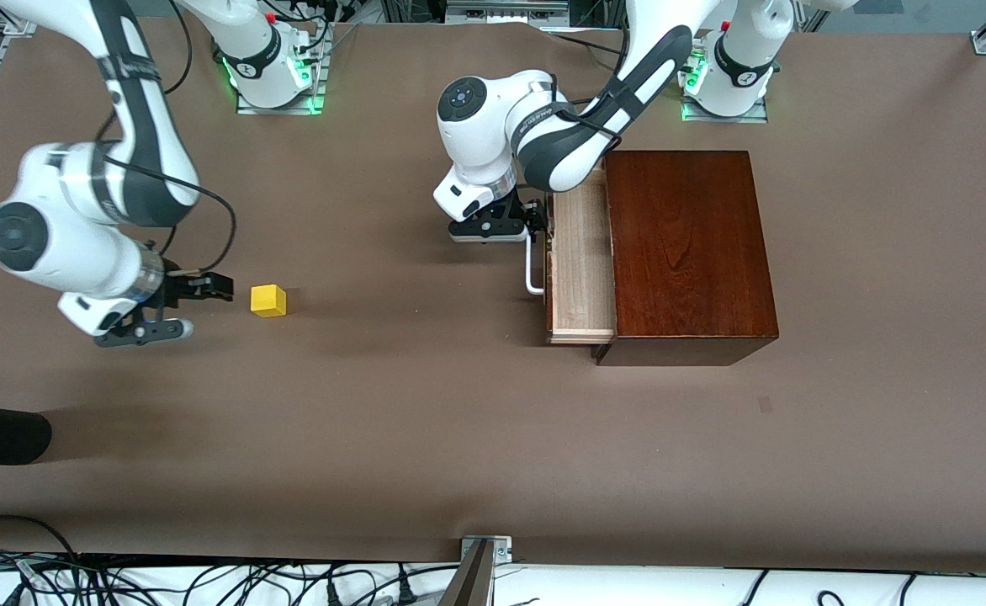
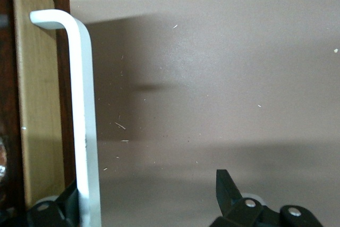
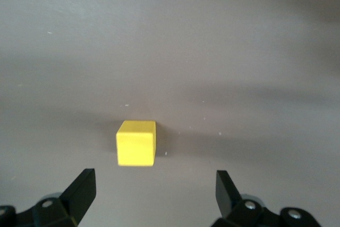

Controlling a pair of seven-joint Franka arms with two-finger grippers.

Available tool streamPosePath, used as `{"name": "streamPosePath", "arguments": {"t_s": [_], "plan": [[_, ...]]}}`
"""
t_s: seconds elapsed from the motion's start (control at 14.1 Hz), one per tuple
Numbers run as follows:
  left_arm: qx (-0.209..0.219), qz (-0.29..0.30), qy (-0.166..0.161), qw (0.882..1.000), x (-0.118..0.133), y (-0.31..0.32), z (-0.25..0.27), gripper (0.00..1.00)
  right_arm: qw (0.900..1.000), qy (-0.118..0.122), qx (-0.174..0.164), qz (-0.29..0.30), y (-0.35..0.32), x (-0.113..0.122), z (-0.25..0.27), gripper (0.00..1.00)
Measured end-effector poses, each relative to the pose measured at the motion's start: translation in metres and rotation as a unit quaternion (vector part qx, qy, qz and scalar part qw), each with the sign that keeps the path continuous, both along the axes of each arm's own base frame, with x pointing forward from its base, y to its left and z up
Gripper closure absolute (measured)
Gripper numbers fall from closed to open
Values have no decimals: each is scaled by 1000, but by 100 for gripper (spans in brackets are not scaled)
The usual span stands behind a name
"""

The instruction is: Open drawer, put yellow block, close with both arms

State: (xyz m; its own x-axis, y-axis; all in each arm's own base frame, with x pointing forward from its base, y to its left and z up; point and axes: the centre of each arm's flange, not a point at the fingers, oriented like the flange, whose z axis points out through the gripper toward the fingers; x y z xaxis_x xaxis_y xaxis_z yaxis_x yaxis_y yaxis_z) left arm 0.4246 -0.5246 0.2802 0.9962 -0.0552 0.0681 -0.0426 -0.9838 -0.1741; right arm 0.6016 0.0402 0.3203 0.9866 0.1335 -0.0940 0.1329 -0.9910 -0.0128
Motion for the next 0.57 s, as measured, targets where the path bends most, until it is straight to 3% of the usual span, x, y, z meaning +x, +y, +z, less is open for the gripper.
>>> {"name": "streamPosePath", "arguments": {"t_s": [0.28,0.57], "plan": [[-1,-9,2,1000,0,-10,10,0,999,-33,3,1,15,-30,-55,0],[-13,-52,5,999,-9,-35,39,0,999,-48,6,-5,33,-36,-76,0]]}}
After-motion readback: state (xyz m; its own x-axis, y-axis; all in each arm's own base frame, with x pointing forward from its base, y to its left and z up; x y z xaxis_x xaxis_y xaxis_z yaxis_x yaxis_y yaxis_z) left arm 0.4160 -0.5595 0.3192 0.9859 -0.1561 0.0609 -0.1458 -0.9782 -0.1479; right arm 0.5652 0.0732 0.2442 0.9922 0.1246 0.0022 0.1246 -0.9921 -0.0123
